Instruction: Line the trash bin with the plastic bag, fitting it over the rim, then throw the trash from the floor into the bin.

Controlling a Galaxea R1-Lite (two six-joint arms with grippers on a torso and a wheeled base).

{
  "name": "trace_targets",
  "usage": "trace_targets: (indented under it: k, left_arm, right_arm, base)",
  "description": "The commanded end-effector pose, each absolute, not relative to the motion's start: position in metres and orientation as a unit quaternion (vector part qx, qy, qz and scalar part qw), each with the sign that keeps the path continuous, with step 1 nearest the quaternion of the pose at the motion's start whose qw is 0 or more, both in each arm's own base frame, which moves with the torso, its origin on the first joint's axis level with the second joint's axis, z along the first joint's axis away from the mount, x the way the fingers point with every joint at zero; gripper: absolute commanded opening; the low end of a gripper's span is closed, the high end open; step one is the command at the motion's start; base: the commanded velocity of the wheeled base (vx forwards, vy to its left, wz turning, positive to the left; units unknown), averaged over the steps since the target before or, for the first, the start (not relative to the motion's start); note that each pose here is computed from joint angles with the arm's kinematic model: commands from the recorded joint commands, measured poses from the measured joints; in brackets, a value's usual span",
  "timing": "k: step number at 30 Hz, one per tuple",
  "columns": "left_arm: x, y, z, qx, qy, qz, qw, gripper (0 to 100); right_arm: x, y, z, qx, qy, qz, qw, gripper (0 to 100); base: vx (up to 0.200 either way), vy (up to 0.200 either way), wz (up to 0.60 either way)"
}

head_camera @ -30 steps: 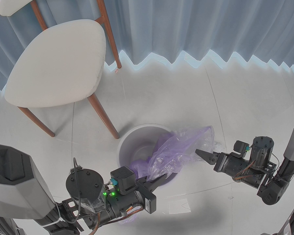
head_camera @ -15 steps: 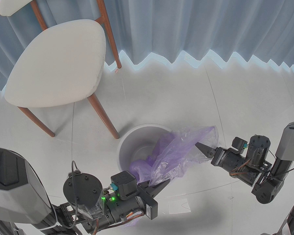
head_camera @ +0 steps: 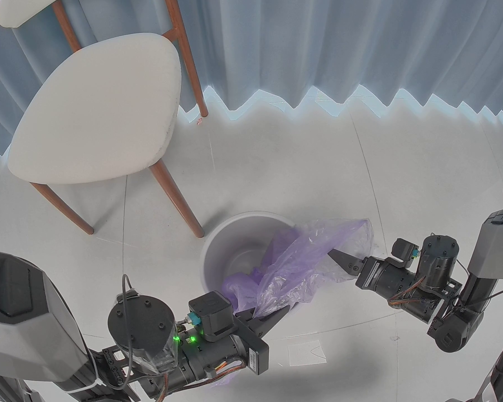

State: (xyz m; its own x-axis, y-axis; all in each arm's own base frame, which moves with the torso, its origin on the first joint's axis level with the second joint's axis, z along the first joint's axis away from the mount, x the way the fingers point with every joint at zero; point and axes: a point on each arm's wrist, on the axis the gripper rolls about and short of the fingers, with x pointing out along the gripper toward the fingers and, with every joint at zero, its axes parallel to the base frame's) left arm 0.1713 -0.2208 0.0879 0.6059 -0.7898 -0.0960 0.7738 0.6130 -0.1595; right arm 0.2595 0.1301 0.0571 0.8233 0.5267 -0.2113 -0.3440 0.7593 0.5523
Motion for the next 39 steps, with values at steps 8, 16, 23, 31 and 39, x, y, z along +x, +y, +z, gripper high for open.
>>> trace_targets:
  k: [8, 16, 23, 31, 39]
  left_arm:
    - [0.171, -0.22, 0.085, -0.047, 0.085, -0.435, 0.895, 0]
    - [0.17, -0.218, 0.083, -0.045, 0.089, -0.433, 0.896, 0]
    - [0.17, -0.217, 0.084, -0.046, 0.088, -0.432, 0.896, 0]
    - [0.169, -0.218, 0.083, -0.047, 0.09, -0.433, 0.896, 0]
    - [0.164, -0.219, 0.082, -0.044, 0.094, -0.429, 0.898, 100]
  right_arm:
    - [0.253, 0.139, 0.059, 0.267, 0.187, 0.25, 0.912, 0]
    - [0.251, 0.144, 0.06, 0.293, 0.184, 0.258, 0.902, 0]
    - [0.25, 0.144, 0.058, 0.291, 0.188, 0.259, 0.902, 0]
    - [0.251, 0.145, 0.055, 0.289, 0.189, 0.258, 0.902, 0]
    - [0.251, 0.145, 0.056, 0.288, 0.188, 0.259, 0.902, 0]
  base:
    - [0.0, 0.0, 0.0]
    - [0.0, 0.0, 0.0]
    - [0.0, 0.0, 0.0]
    - [0.0, 0.0, 0.0]
    - [0.0, 0.0, 0.0]
